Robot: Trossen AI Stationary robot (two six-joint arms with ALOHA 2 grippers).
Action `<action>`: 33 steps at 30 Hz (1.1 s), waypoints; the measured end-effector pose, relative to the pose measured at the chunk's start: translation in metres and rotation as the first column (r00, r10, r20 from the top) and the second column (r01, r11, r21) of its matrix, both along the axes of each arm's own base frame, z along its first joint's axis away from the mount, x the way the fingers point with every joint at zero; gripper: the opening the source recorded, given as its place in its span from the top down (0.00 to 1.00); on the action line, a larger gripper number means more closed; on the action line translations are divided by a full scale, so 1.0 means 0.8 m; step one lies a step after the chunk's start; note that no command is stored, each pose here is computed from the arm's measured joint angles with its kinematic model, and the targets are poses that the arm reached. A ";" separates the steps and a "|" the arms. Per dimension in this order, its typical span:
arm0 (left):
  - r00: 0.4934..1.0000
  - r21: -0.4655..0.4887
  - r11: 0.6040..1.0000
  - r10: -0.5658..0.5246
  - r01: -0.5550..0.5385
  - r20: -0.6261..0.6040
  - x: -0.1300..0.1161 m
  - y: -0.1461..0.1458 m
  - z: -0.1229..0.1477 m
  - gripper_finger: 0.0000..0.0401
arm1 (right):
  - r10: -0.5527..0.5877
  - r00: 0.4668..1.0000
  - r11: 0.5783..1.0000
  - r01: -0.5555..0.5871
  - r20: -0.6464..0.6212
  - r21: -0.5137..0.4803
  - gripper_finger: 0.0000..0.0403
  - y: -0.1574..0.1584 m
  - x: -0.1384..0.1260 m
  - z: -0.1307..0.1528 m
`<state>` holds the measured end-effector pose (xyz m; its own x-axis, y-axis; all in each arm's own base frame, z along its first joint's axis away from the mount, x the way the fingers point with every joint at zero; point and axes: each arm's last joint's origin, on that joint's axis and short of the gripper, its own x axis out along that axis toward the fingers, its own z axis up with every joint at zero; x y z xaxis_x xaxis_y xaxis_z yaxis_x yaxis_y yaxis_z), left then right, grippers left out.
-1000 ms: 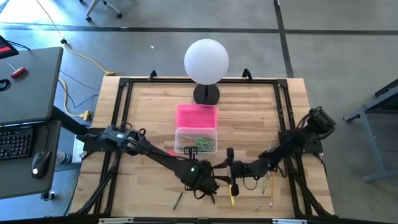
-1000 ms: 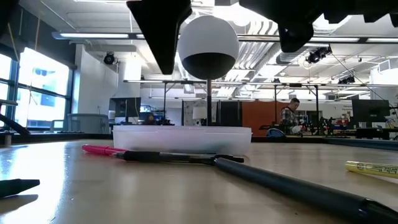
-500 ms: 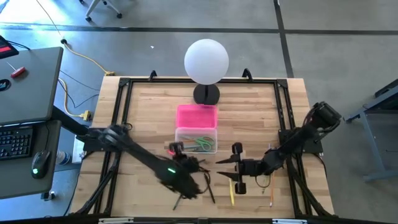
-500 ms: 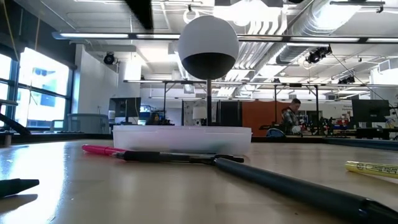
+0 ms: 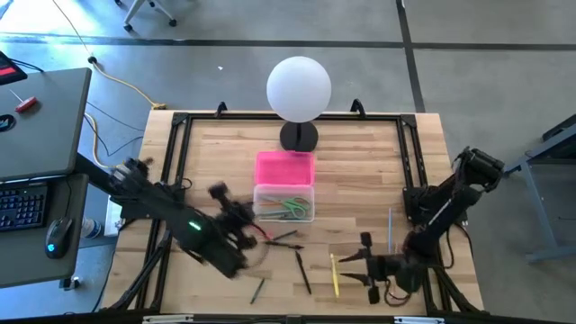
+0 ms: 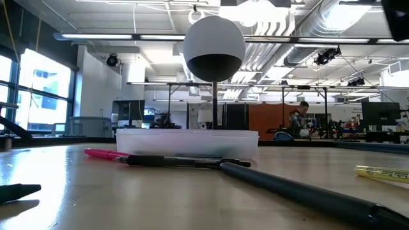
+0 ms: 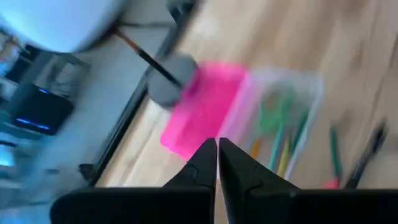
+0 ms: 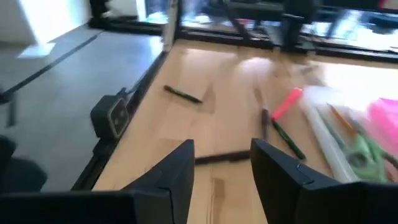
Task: Pick & place school supplies into a supply box
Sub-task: Put the yellow pen into the pink supply box
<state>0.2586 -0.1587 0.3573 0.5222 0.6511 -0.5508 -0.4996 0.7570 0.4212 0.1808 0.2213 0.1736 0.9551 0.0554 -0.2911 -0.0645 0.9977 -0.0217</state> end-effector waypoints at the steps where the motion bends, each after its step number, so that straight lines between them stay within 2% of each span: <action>1: 0.997 0.004 1.000 0.028 -0.029 0.074 -0.009 0.008 0.009 0.88 | -0.059 0.998 0.998 0.060 0.015 -0.004 0.66 0.000 -0.005 0.000; 4: 0.981 -0.017 0.996 0.087 -0.086 0.171 -0.029 0.018 0.006 0.88 | -0.224 0.972 0.970 0.230 0.076 -0.075 0.66 -0.004 -0.021 -0.001; 6: 0.966 -0.026 0.989 0.147 -0.145 0.215 -0.027 0.024 -0.011 0.88 | -0.319 0.940 0.936 0.332 0.121 -0.112 0.66 -0.011 -0.030 -0.005; 9: 0.934 -0.040 0.973 0.229 -0.227 0.276 -0.027 0.034 -0.036 0.88 | -0.421 0.894 0.901 0.432 0.151 -0.043 0.67 -0.023 -0.036 -0.011; 11: 0.916 -0.032 0.964 0.262 -0.265 0.303 -0.030 0.042 -0.047 0.88 | -0.431 0.897 0.901 0.433 0.095 -0.009 0.67 -0.031 -0.034 -0.015; 14: 0.902 -0.048 0.948 0.313 -0.314 0.298 -0.021 0.050 -0.074 0.88 | -0.427 0.901 0.903 0.429 -0.071 0.016 0.69 -0.047 -0.025 -0.026; 17: 0.909 -0.082 0.946 0.325 -0.314 0.263 -0.008 0.059 -0.084 0.88 | -0.444 0.858 0.884 0.467 -0.256 0.030 0.71 -0.065 -0.020 -0.037; 20: 0.959 -0.117 0.965 0.251 -0.236 0.132 0.009 0.059 -0.091 0.88 | -0.453 0.809 0.863 0.503 -0.375 0.044 0.73 -0.077 -0.016 -0.043; 23: 0.998 -0.188 0.982 0.036 -0.026 0.045 0.031 0.048 -0.088 0.88 | -0.445 0.799 0.868 0.497 -0.403 0.026 0.75 -0.080 -0.013 -0.044; 25: 0.992 -0.205 0.971 -0.116 0.122 0.039 0.044 0.040 -0.084 0.88 | -0.440 0.801 0.874 0.485 -0.406 0.010 0.76 -0.080 -0.012 -0.043; 27: 0.977 -0.168 0.962 -0.207 0.213 0.056 0.053 0.037 -0.079 0.88 | -0.431 0.805 0.882 0.472 -0.407 -0.002 0.77 -0.079 -0.012 -0.038; 29: 0.968 -0.129 0.960 -0.241 0.248 0.065 0.054 0.037 -0.072 0.88 | -0.415 0.810 0.889 0.459 -0.415 0.008 0.78 -0.078 -0.013 -0.029; 33: 0.973 -0.054 0.974 -0.217 0.221 0.084 0.044 0.052 -0.042 0.88 | -0.384 0.821 0.899 0.438 -0.421 0.034 0.78 -0.079 -0.019 -0.003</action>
<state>0.2940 -0.1171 0.3240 0.6909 0.4815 -0.5393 -0.3479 0.8754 0.3357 0.1656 0.1584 0.1711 0.7024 -0.2555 -0.6644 0.3756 0.9259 0.0410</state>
